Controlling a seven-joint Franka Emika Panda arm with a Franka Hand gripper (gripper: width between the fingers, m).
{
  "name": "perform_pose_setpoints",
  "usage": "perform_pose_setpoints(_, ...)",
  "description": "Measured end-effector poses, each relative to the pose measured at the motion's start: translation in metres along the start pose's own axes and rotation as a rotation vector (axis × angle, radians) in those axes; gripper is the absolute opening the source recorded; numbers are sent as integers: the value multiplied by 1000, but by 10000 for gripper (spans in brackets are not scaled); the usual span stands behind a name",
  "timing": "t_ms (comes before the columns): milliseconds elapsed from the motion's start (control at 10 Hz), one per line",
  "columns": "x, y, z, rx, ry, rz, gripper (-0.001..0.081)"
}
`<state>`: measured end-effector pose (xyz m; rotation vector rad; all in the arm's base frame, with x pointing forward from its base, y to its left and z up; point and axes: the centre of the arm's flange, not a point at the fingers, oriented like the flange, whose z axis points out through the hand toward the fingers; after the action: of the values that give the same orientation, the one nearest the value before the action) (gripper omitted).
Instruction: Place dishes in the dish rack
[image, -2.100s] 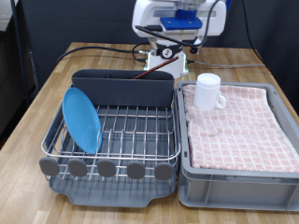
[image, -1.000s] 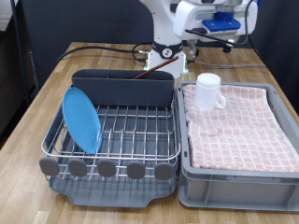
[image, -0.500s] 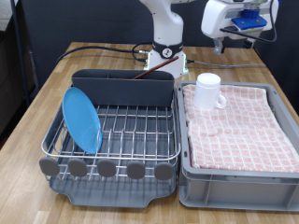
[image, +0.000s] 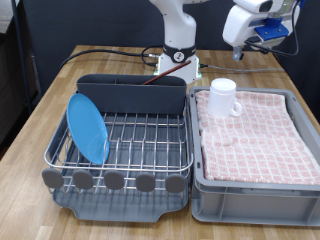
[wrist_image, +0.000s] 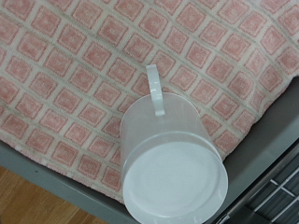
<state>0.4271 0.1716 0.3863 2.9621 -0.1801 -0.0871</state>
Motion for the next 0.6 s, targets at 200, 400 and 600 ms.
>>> perform_pose_setpoints(200,3,-3,15,-25,-20,-19,802)
perform_pose_setpoints(400,7,-6,31,-46,-30,-32,802)
perform_pose_setpoints(600,11,-11,48,-42,-21,-48,802)
